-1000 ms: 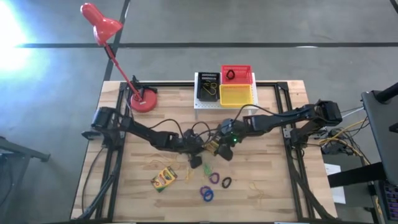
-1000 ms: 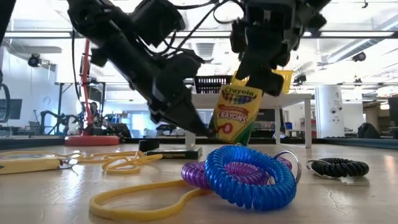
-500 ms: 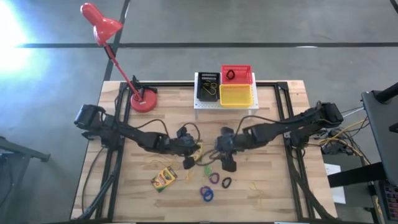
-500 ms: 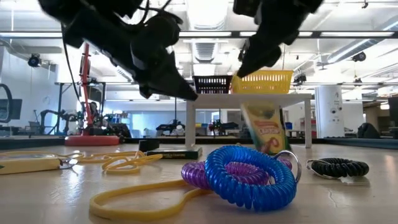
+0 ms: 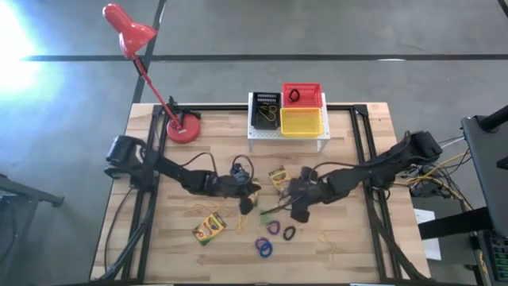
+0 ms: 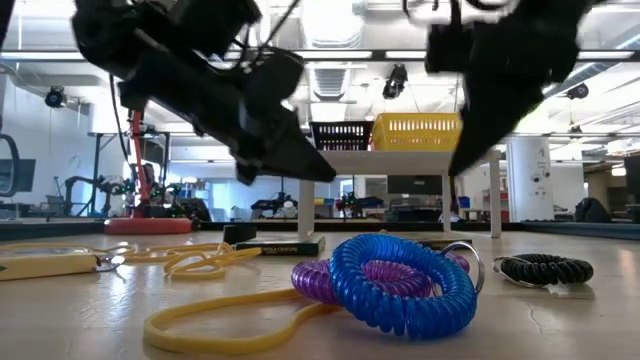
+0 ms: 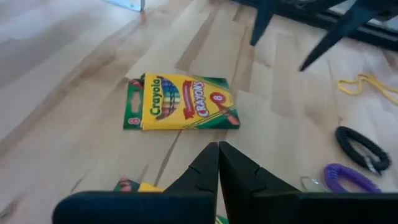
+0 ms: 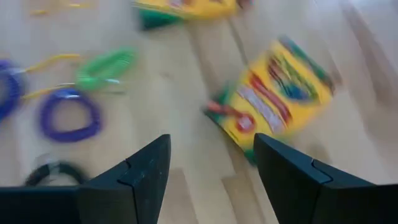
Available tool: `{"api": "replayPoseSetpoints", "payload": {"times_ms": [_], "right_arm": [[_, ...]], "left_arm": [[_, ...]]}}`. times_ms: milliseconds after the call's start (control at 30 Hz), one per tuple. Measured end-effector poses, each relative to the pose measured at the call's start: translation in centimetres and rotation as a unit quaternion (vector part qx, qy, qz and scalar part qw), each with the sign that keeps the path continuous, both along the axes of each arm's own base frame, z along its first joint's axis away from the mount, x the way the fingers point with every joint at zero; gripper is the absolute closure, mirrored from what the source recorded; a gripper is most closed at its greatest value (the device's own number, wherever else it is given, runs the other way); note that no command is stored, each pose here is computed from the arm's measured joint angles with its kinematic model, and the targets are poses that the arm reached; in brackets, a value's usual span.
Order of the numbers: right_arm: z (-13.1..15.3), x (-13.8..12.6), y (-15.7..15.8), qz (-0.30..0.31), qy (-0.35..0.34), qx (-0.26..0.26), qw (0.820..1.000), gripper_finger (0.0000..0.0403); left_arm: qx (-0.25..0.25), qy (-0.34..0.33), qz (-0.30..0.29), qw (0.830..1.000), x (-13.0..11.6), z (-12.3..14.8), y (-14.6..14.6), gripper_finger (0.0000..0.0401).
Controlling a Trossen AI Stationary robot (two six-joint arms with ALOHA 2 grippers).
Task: Pick & Place Office Desk Supplies
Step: Put the yellow crayon box into the yellow bin on the shelf
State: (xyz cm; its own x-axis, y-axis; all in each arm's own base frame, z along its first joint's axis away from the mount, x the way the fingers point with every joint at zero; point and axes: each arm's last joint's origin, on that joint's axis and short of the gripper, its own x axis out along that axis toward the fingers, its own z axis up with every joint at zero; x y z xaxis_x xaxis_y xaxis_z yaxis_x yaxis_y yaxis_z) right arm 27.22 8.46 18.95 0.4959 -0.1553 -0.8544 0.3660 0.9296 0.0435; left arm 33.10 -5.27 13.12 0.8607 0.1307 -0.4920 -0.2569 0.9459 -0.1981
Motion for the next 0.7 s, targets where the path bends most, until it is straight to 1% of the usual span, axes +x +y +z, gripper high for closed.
{"api": "replayPoseSetpoints", "payload": {"times_ms": [133, 200, 367, 433, 533, 600, 700], "right_arm": [[-2.6, -1.7, -1.4, -0.117, 0.009, 0.041, 0.992, 0.0177], [-3.4, -2.2, -1.9, -0.15, -0.011, 0.064, 0.987, 0.0177], [-4.9, -3.4, -3.5, -0.175, -0.075, 0.106, 0.976, 0.0177], [-5.1, -3.6, -4.2, -0.181, -0.11, 0.136, 0.968, 0.0177], [-5.8, -4.0, -5.3, -0.186, -0.139, 0.174, 0.957, 0.0177], [-6.5, -4.3, -5.9, -0.188, -0.14, 0.191, 0.953, 0.0177], [-7.5, -4.5, -6.4, -0.2, -0.132, 0.202, 0.95, 0.0177]], "left_arm": [[-0.011, 0.015, -0.007, 1.0, 1.9, -1.1, 0.4, 0.0394], [-0.018, 0.023, -0.011, 1.0, 3.1, -1.4, 0.8, 0.0396], [-0.02, 0.064, 0.0, 0.998, 4.7, -2.9, 1.9, 0.0397], [-0.026, 0.073, 0.006, 0.997, 5.2, -3.5, 2.3, 0.0397], [-0.028, 0.091, 0.014, 0.995, 5.7, -4.1, 2.7, 0.0397], [-0.029, 0.089, 0.016, 0.995, 6.2, -4.4, 2.8, 0.0397], [-0.029, 0.088, 0.017, 0.996, 6.2, -4.7, 2.8, 0.0398]]}}
